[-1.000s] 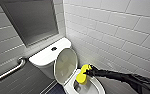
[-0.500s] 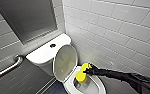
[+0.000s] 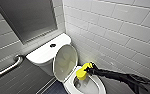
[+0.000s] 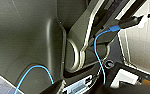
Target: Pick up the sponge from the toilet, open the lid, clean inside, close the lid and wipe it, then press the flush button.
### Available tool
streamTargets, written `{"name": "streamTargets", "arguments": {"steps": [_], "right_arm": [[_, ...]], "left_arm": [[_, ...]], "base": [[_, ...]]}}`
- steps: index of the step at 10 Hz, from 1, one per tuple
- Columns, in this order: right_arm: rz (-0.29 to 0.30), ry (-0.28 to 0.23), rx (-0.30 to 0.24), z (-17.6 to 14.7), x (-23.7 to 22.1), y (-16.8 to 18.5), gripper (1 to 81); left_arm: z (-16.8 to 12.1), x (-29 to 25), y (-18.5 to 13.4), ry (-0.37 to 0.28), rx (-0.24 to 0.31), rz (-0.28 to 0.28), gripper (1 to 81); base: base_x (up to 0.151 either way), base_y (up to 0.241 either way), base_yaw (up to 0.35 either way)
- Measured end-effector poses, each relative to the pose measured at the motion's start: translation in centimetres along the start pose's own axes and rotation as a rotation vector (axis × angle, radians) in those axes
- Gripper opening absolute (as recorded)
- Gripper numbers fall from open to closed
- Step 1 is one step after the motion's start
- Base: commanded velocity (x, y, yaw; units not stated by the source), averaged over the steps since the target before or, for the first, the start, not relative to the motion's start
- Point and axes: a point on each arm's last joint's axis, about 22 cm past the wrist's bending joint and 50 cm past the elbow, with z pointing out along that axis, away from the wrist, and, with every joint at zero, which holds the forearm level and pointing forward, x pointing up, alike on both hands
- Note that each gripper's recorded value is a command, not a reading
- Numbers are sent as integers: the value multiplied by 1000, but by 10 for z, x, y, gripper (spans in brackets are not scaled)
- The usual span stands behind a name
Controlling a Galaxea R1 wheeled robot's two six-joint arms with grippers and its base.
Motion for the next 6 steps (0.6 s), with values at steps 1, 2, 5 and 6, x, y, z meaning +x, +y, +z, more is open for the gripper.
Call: {"name": "streamTargets", "arguments": {"steps": [1,2,5,6], "right_arm": [[61,20,7,3,0,1,10],[87,32,3,5,-6,11,10],[145,58,-35,6,-37,62,10],[152,67,-38,5,-40,69,10]], "left_arm": [[2,1,3,12,-4,-3,811],[5,4,10,23,-16,-2,811],[3,0,9,21,-14,-7,811],[1,-5,9,18,-13,-12,811]], "base": [[0,0,0],[0,0,0],[0,0,0],[0,0,0]]}}
